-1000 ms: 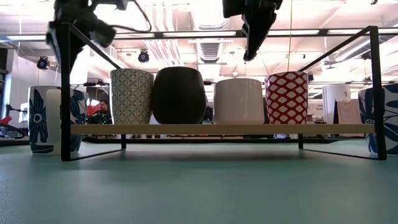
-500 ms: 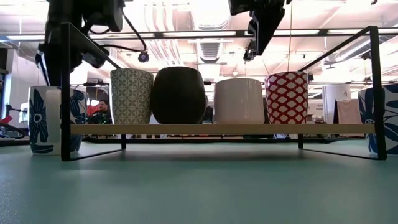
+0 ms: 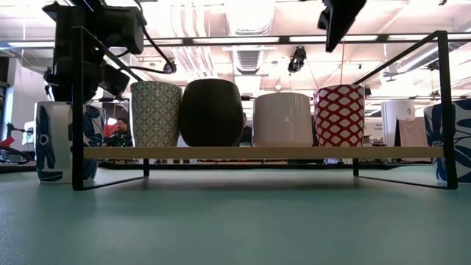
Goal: Place coffee mugs
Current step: Put the left blue patterned mug on the shelf
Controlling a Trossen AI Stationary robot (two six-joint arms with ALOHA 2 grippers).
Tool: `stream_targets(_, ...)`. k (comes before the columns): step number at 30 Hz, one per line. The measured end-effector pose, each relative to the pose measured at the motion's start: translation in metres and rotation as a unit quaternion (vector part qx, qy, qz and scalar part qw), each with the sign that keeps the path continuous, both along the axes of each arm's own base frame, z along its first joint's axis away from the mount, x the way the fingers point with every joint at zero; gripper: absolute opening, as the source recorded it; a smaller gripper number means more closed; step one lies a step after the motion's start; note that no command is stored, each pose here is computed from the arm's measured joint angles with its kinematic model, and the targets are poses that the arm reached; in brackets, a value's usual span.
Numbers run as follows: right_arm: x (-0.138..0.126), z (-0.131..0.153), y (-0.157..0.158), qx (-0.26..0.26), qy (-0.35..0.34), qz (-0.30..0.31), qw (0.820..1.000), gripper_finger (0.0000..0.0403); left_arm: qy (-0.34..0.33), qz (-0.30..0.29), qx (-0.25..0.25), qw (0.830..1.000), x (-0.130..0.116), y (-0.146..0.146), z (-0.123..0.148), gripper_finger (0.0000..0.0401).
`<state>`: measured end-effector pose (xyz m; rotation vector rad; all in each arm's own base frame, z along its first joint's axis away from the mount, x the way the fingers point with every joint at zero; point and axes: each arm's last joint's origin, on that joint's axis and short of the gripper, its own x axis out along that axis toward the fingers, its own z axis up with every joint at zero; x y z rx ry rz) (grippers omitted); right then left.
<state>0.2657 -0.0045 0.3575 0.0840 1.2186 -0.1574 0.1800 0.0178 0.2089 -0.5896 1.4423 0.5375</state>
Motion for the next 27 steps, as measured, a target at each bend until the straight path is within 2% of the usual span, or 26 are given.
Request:
stream_targets(6, -0.024, 0.003, 0.013, 0.006, -0.081, 0.007, 0.997, 0.0091, 0.001, -0.018, 0.0, 1.0, 0.0, 0.001, 0.0, 0.0014)
stream_targets(10, -0.04, -0.001, 0.018, 0.019, -0.13, 0.004, 0.991, 0.0086, 0.001, -0.033, 0.002, 0.999, 0.001, 0.002, 0.012, 0.0007)
stream_targets(14, -0.054, -0.012, 0.022, 0.03, -0.158, 0.001, 0.987, 0.0084, 0.005, -0.043, 0.016, 0.999, 0.003, 0.004, 0.037, 0.0008)
stream_targets(21, -0.075, -0.034, 0.025, 0.044, -0.166, -0.008, 0.985, 0.0089, 0.004, -0.035, 0.06, 0.998, 0.0, 0.006, 0.091, 0.0008)
stream_targets(27, -0.093, -0.044, 0.024, 0.057, -0.174, -0.025, 0.983, 0.0084, -0.031, -0.018, 0.112, 0.993, -0.006, 0.008, 0.139, 0.0008)
